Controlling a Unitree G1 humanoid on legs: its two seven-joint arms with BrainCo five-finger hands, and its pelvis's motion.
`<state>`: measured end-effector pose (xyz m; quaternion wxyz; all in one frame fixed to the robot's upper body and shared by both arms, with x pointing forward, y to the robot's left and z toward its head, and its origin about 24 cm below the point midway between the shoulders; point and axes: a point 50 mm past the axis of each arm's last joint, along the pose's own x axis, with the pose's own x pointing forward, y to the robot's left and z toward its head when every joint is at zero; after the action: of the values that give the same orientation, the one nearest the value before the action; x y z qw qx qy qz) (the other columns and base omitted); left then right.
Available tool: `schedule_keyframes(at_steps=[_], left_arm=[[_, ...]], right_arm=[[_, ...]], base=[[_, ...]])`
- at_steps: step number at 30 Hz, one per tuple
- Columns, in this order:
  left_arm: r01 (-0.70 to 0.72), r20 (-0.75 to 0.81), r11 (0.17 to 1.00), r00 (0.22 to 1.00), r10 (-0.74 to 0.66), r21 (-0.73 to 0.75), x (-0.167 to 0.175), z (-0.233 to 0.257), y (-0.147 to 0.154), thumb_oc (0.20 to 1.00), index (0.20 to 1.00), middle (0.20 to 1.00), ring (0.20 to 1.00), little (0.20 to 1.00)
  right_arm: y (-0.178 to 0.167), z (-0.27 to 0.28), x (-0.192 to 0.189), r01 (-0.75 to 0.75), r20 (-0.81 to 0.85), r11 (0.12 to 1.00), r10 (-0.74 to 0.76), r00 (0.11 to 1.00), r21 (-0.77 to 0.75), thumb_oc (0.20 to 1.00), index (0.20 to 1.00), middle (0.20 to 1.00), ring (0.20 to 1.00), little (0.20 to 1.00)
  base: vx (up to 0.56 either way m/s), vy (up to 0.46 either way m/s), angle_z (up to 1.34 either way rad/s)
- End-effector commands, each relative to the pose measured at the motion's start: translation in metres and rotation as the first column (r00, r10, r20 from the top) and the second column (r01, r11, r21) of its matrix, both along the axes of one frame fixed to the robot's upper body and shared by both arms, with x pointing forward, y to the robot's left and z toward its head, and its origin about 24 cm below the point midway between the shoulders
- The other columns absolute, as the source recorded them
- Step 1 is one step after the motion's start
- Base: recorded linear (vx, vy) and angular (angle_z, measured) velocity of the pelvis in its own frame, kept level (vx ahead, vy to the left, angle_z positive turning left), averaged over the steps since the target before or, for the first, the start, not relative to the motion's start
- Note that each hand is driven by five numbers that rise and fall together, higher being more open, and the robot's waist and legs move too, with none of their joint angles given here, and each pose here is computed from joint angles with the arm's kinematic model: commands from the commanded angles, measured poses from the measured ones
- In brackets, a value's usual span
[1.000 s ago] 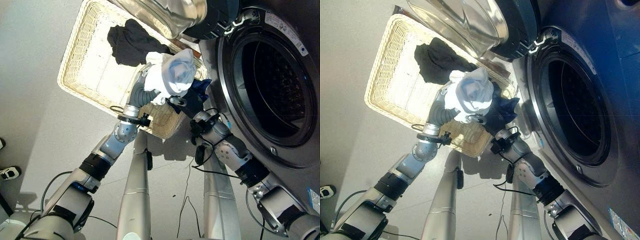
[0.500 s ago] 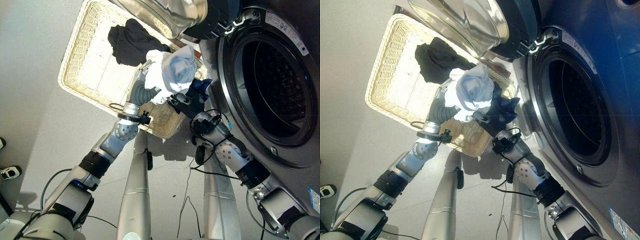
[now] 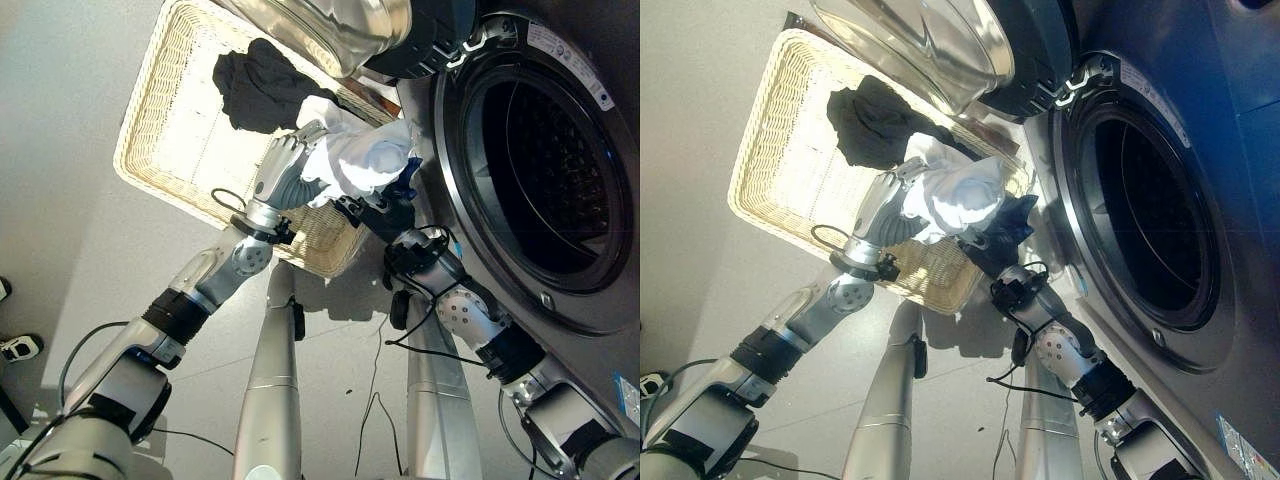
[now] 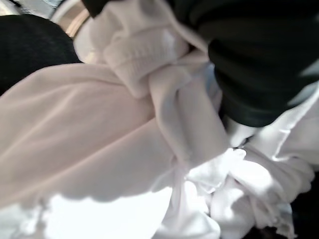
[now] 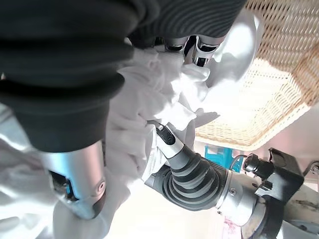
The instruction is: Put the clothes into the washing machine.
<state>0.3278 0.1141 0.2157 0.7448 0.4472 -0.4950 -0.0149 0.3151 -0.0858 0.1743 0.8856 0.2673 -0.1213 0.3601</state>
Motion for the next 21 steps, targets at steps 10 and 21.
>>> schedule_keyframes(at_steps=[10,21], left_arm=[[0.067,0.052,0.993,0.996,-0.072,0.102,-0.011,0.011,-0.019,0.2,0.2,0.2,0.2,0.2],[0.084,0.032,0.994,0.996,-0.086,0.065,-0.012,0.009,-0.021,0.2,0.2,0.2,0.2,0.2]], right_arm=[[0.015,0.042,-0.027,-0.046,0.194,0.989,0.018,0.981,0.138,0.2,0.2,0.2,0.2,0.2],[0.014,0.047,-0.028,-0.014,0.216,0.986,-0.022,0.976,0.166,0.2,0.2,0.2,0.2,0.2]], base=[[0.0,0.0,0.0],[0.0,0.0,0.0]])
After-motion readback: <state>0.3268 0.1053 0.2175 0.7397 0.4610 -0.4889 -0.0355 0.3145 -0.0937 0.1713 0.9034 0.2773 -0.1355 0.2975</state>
